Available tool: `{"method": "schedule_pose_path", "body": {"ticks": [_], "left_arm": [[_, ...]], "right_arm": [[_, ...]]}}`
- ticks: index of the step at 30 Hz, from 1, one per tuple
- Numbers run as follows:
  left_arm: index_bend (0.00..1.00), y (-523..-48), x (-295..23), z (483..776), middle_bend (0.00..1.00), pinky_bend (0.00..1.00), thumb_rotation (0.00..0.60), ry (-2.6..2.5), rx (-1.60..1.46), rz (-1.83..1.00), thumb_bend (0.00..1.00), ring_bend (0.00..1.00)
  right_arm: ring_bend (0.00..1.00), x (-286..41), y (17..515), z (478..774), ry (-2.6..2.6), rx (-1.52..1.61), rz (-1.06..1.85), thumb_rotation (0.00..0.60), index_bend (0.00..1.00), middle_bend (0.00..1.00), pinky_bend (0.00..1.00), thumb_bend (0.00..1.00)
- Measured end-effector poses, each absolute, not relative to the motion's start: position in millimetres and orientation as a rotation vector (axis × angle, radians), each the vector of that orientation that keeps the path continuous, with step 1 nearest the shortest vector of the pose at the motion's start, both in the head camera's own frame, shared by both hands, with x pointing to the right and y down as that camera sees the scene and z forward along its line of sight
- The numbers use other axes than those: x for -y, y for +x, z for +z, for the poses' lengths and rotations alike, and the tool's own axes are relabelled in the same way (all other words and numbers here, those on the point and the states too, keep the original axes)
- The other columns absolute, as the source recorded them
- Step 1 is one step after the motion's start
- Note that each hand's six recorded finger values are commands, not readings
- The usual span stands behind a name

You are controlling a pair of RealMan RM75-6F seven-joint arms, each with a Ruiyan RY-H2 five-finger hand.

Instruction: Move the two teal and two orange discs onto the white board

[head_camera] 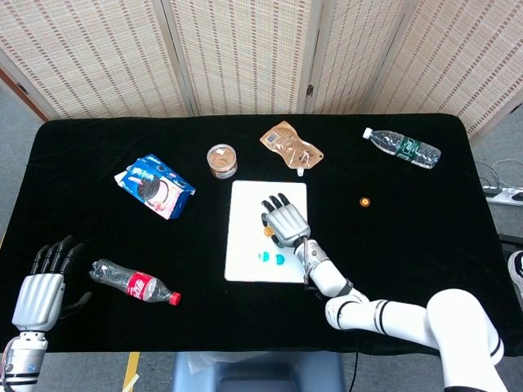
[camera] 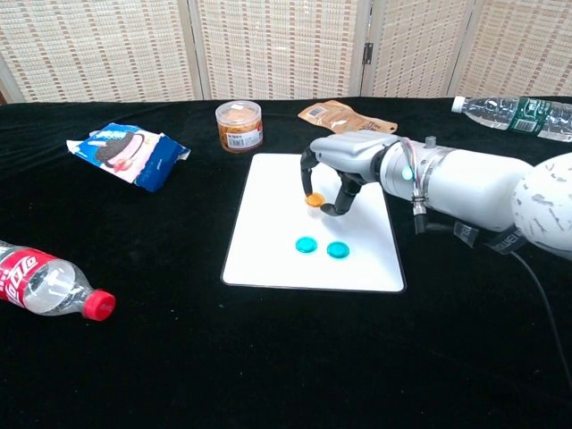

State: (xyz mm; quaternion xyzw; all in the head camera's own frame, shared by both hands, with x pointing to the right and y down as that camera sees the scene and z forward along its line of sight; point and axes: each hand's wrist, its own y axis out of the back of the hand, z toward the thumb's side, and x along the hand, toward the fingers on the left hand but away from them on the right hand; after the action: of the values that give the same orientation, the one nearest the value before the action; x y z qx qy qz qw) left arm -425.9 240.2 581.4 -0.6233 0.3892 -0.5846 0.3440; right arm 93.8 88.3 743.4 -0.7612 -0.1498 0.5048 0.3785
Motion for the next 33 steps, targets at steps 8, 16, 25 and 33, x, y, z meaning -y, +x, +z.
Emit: {"method": "schedule_pose_path", "body": {"ticks": [8, 16, 25, 33], "left_arm": [[0.14, -426, -239, 581, 0.04, 0.00, 0.600, -1.616, -1.012, -1.519, 0.25, 0.06], [0.14, -428, -240, 582, 0.04, 0.00, 0.600, -1.615, -1.015, -1.528, 0.25, 0.06], [0.14, -427, -240, 582, 0.04, 0.00, 0.600, -1.619, -1.015, -1.517, 0.25, 0.06], [0.14, -421, -237, 582, 0.04, 0.00, 0.600, -1.630, -1.010, -1.495, 0.25, 0.06]], "right_arm": [[0.00, -78, 81, 750, -1.932, 0.395, 1.304, 0.600, 0.48, 0.14, 0.00, 0.45], [0.00, -75, 77, 752, -1.908, 0.384, 1.319, 0.600, 0.26, 0.14, 0.00, 0.45], [0.00, -52, 121, 741, -1.881, 0.525, 1.369, 0.600, 0.24, 0.14, 0.00, 0.45], [0.00, -36, 224, 734, -1.783, 0.667, 1.534, 0.600, 0.30, 0.14, 0.00, 0.45]]}}
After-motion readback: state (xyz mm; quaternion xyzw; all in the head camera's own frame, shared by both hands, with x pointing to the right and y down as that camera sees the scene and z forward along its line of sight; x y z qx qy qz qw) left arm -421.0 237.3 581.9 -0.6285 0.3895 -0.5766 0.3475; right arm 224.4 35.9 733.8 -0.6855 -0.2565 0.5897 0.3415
